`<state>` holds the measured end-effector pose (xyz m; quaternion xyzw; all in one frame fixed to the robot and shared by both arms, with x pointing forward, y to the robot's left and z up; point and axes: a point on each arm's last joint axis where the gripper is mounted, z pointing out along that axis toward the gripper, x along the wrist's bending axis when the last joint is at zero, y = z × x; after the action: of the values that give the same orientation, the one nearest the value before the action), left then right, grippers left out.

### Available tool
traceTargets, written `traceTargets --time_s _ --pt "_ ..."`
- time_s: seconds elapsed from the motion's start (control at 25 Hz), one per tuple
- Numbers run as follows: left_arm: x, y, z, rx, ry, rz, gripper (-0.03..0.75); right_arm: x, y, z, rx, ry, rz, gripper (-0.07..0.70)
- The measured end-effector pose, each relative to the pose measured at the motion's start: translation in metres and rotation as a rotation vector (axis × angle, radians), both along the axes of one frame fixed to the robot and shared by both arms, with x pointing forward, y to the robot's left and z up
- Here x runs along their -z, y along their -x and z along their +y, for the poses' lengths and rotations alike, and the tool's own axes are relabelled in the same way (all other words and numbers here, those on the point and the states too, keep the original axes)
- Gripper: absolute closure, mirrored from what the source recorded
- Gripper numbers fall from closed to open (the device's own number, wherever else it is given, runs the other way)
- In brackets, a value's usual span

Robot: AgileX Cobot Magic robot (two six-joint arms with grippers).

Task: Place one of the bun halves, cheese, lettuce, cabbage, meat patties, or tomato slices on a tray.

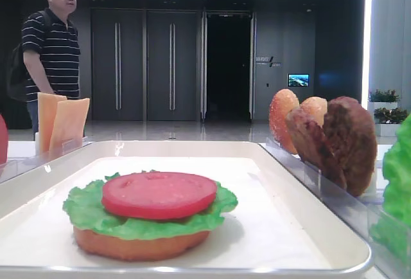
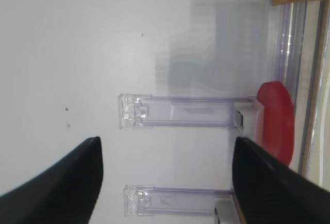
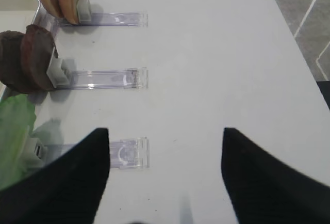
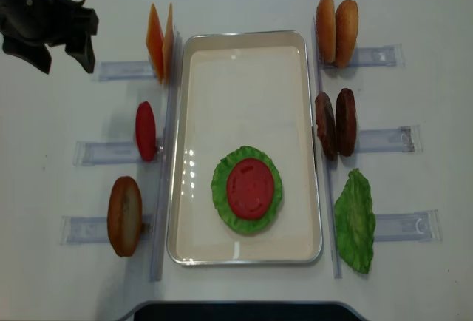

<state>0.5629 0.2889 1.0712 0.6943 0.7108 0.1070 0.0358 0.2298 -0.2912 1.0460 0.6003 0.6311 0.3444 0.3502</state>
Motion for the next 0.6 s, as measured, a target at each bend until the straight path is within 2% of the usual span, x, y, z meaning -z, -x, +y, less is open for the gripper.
traceTargets --time_s 0.2,0.36,0.6 --pt "0.000 0.000 0.011 -0.020 -0.003 0.002 0.125 0.000 0.000 0.000 0.000 0.000 0.000 0.160" --pt "-0.001 0.000 0.010 -0.015 0.015 0.001 0.125 0.000 0.000 0.000 0.000 0.000 0.000 0.160" --pt "0.001 0.026 0.012 -0.009 -0.004 0.021 0.125 0.000 0.000 0.000 0.000 0.000 0.000 0.160"
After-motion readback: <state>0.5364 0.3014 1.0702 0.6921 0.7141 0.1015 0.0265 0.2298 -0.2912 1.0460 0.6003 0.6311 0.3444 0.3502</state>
